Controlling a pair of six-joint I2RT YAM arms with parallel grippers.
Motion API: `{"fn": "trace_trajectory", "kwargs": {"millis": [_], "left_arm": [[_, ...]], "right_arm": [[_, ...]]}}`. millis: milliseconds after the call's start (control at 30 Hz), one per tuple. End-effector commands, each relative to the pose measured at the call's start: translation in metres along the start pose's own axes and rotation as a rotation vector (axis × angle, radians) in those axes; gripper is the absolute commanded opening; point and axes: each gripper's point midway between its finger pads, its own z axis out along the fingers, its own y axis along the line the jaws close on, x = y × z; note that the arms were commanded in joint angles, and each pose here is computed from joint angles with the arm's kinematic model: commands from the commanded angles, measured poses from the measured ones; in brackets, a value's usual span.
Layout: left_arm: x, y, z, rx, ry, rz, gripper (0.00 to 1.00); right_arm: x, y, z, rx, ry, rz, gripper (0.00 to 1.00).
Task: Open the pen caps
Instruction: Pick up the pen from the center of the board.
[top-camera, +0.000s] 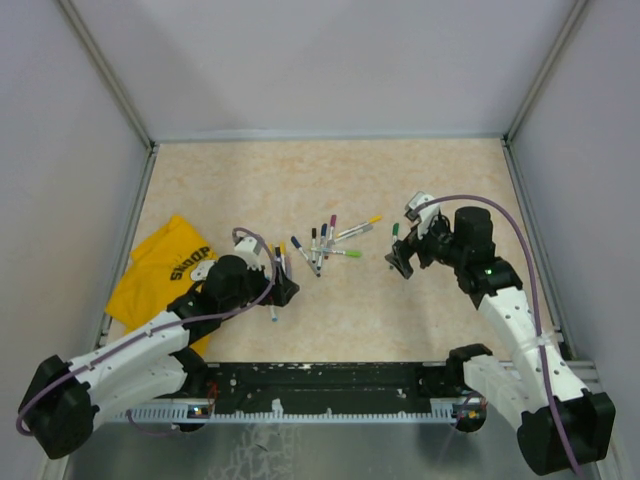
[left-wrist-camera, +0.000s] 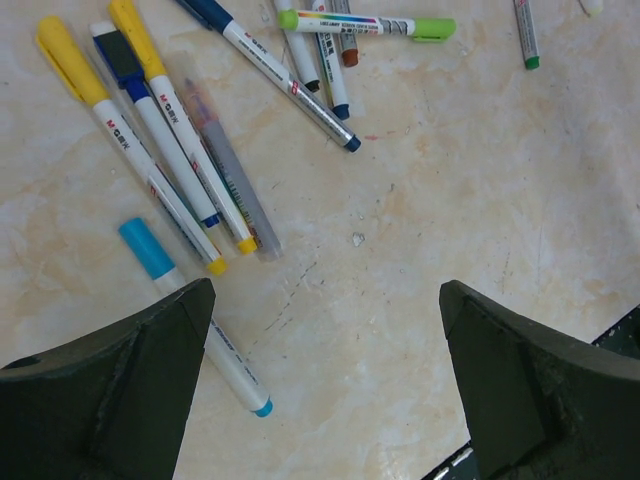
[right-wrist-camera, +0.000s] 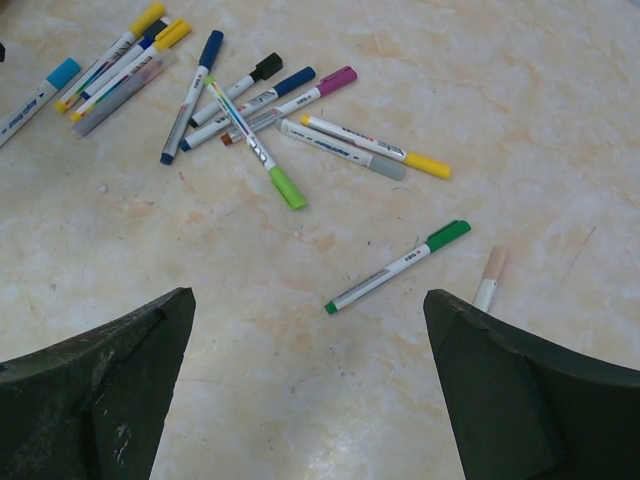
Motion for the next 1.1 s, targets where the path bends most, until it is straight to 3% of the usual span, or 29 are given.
{"fn": "trace_trajectory", "kwargs": {"millis": [0, 467, 1067], "left_arm": [[-0.018, -0.003, -0.002, 0.008, -0.086, -0.008, 1.00], [-0.008, 0.003, -0.002, -0.051, -0.009, -0.032, 1.00], [0.007, 0.027, 0.003, -0.227, 0.132, -0.005, 0.91]], "right_arm": [[-0.015, 0.001, -0.001, -0.014, -0.044, -0.049, 0.98], [-0.014, 0.001, -0.001, -0.012, -0.040, -0.049, 0.99], [-0.012, 0.001, 0.000, -0.015, -0.033, -0.048, 0.98]]}}
